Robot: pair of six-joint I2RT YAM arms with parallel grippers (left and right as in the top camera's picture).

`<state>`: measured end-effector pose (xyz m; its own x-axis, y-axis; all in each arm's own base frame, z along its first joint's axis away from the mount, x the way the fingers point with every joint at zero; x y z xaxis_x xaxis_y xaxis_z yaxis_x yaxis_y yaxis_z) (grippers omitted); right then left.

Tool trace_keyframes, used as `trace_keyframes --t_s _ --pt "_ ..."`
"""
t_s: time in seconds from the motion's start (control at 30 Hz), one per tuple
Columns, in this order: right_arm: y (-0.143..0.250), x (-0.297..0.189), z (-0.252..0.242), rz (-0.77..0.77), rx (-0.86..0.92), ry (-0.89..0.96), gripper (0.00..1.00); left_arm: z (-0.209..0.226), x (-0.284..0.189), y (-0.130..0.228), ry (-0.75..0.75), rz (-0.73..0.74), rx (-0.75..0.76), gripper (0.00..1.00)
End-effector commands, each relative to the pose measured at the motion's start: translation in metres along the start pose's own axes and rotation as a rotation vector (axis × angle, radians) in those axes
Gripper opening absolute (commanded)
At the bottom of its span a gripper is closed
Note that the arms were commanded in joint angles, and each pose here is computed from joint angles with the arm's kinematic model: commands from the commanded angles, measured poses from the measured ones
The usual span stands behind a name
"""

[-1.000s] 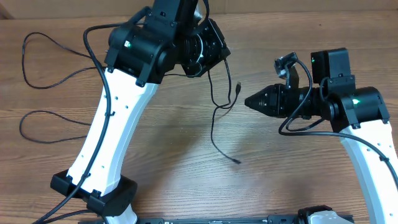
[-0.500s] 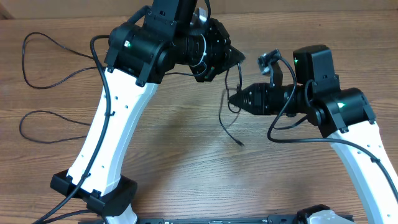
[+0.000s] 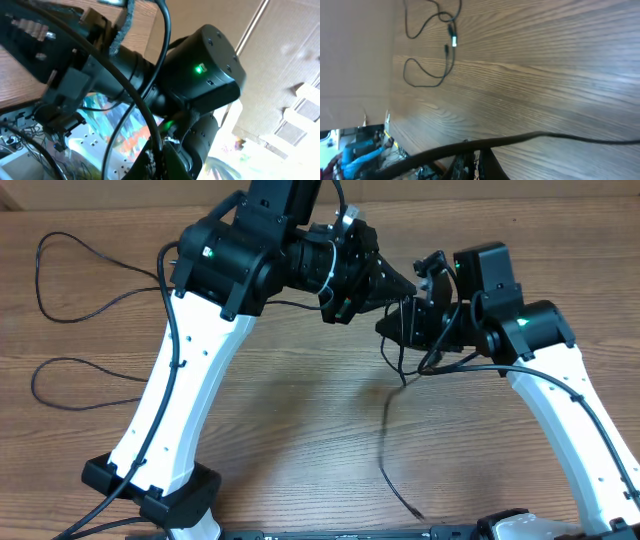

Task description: Untangle cables

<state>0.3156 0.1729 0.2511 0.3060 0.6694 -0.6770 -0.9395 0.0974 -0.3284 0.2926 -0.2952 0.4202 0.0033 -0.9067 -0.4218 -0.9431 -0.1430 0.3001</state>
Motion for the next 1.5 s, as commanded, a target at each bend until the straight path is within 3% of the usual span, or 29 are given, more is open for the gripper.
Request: trace_keyframes --t_s 0.0,0.1,0.23,0.33,0.37,0.6,0.8,1.07,1.13,1.2,1.33,1.47 --pt "-0.014 -0.037 -0.005 -0.111 0.018 0.04 0.04 -0.006 -0.015 -0.004 0.028 -0.03 0.054 0.04" --pt "-0.016 -0.059 -0.03 -0.157 0.092 0.113 0.08 0.008 -0.025 -0.022 -0.023 -0.119 0.027 0.04" --pt "-0.018 -0.09 -0.083 -0.224 0.233 0.297 0.48 0.024 -0.032 -0.031 -0.089 -0.173 0.008 0.04" --pt "-0.019 -0.109 -0.112 -0.268 0.314 0.379 0.93 0.025 -0.029 -0.029 -0.102 -0.166 0.069 0.04" --pt "-0.021 -0.115 -0.121 -0.287 0.335 0.403 1.0 0.025 -0.027 -0.027 -0.106 -0.159 0.083 0.04" --pt "-0.022 -0.14 -0.149 -0.352 0.413 0.472 1.0 0.029 -0.012 -0.013 -0.151 -0.14 0.097 0.04" --pt "-0.022 -0.14 -0.149 -0.353 0.415 0.472 1.0 0.04 -0.003 -0.018 -0.251 -0.244 0.131 0.04" --pt "-0.022 -0.14 -0.149 -0.353 0.415 0.472 1.0 0.096 -0.036 -0.039 -0.586 -0.457 0.108 0.04" --pt "-0.022 -0.14 -0.149 -0.353 0.415 0.472 1.0 0.105 -0.041 -0.036 -0.645 -0.431 0.138 0.04" --pt "-0.022 -0.14 -0.149 -0.353 0.415 0.472 1.0 0.102 -0.033 -0.027 -0.628 -0.323 0.264 0.04" --pt "-0.022 -0.14 -0.149 -0.353 0.415 0.472 1.0 0.091 -0.013 0.001 -0.511 -0.163 0.243 0.04" --pt "-0.022 -0.14 -0.149 -0.353 0.415 0.472 1.0 0.098 -0.024 -0.014 -0.593 -0.284 0.234 0.04"
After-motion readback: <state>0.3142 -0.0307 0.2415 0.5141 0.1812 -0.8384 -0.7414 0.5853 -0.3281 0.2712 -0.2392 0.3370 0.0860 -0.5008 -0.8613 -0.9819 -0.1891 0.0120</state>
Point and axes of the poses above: each gripper's point midway between its finger pads, its own x axis out along the fingers, its own z axis along the line the jaws close on, y = z × x, the point moved 2 cm from there along -x, back along the fingers, and after that the axes turned 1 degree about -x, right-handed, at the moved point
